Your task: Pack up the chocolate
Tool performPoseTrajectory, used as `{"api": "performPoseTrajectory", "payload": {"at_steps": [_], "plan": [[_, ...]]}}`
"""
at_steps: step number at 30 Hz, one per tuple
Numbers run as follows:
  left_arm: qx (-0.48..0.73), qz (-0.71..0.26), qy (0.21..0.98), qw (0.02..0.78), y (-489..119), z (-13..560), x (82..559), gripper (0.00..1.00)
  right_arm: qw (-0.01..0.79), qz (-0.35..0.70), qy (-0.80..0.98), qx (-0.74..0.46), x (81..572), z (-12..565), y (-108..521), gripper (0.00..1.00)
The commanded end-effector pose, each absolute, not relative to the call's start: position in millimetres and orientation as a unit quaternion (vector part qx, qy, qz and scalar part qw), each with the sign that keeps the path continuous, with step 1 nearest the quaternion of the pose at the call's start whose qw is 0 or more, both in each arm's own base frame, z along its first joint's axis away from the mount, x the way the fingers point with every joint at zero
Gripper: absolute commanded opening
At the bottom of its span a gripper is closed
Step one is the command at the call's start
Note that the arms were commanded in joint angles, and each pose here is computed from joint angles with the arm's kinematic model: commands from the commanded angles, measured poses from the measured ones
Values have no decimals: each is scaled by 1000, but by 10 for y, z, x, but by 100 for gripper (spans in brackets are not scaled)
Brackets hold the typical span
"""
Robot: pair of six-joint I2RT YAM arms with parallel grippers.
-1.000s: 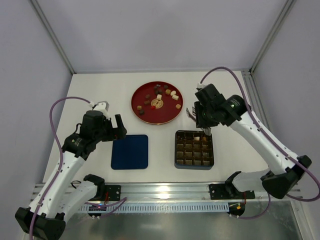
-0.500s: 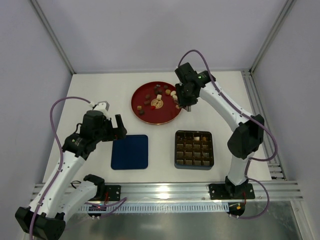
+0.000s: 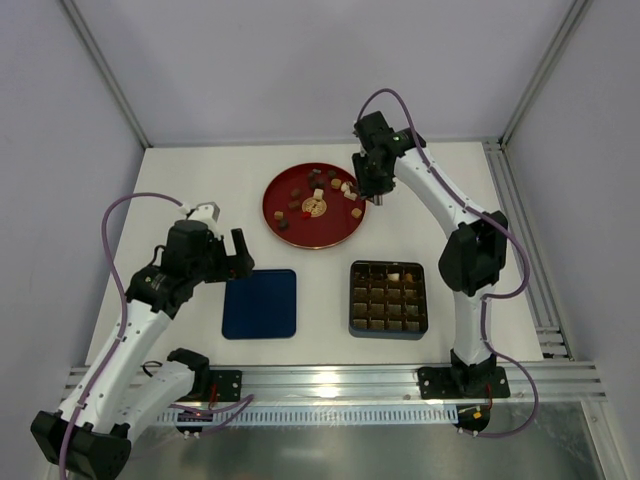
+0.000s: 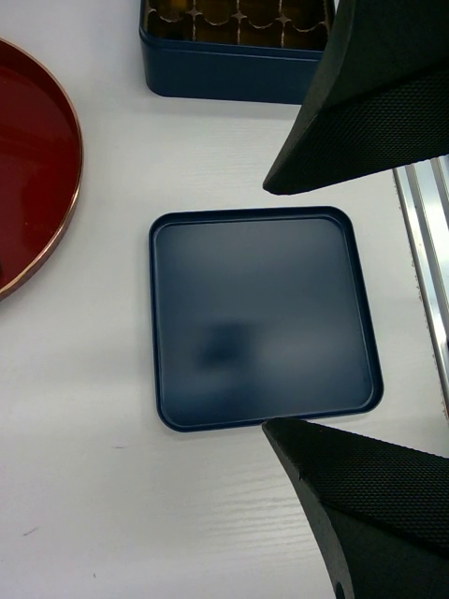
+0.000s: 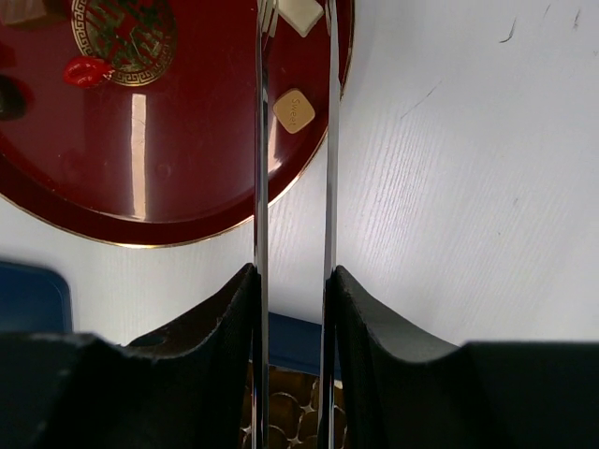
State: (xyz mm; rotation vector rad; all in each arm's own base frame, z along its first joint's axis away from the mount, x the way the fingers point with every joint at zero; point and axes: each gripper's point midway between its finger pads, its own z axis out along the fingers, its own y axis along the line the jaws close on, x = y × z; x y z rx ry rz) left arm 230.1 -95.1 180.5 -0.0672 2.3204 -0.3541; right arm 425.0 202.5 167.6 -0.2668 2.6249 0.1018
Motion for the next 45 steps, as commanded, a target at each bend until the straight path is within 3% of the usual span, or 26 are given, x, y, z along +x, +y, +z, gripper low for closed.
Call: {"api": "performPoseTrajectory", "payload": {"at_steps": [1,45], "plan": [[-17,-138,909,394,-964,1827,2333,100,279,42,952,-115,4358,1861,2046,39],[-17,-137,908,395,-962,1832,2329,100,241,37,961,-133,4265,1540,2020,38]]}}
